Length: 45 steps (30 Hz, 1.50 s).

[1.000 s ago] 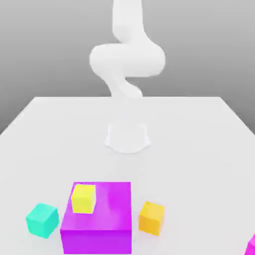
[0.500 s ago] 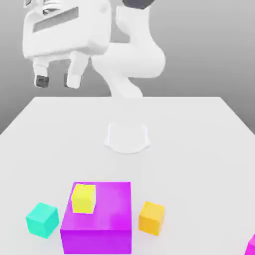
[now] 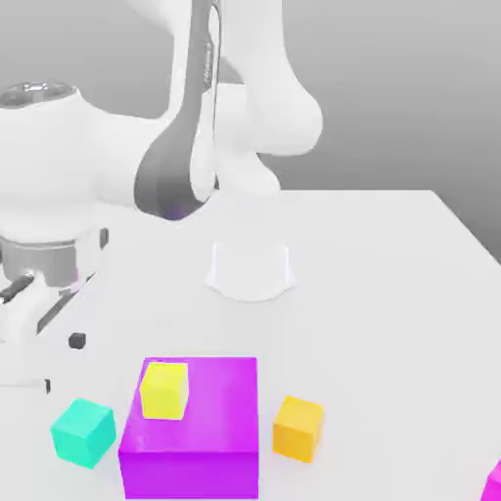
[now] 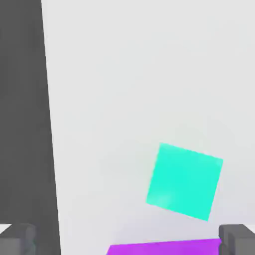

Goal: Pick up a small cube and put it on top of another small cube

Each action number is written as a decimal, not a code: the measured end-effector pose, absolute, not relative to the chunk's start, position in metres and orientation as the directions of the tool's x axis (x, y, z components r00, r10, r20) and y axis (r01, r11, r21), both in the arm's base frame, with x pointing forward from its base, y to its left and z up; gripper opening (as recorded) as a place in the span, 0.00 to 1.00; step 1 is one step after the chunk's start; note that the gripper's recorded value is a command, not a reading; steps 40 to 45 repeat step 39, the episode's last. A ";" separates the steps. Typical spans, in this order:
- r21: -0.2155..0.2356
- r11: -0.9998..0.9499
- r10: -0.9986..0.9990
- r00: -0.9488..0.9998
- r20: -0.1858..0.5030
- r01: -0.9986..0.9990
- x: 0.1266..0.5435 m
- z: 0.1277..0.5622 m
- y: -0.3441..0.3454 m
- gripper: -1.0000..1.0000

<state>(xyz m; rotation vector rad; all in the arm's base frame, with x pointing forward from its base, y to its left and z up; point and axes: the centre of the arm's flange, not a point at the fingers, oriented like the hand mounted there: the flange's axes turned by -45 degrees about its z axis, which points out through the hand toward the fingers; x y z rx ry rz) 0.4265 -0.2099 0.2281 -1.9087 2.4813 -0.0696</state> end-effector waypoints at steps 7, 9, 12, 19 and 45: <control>0.000 0.358 -0.934 -0.358 -0.001 -0.934 0.414 0.140 -0.215 0.00; -0.001 0.358 -0.934 -0.358 -0.001 -0.934 0.414 0.140 -0.216 0.00; -0.004 0.358 -0.934 -0.358 0.000 -0.934 0.415 0.140 -0.216 0.00; -0.002 0.356 -0.935 -0.356 0.000 -0.935 0.415 0.192 -0.215 0.00; -0.001 -0.136 -0.991 0.136 0.001 -0.991 0.423 0.271 -0.103 1.00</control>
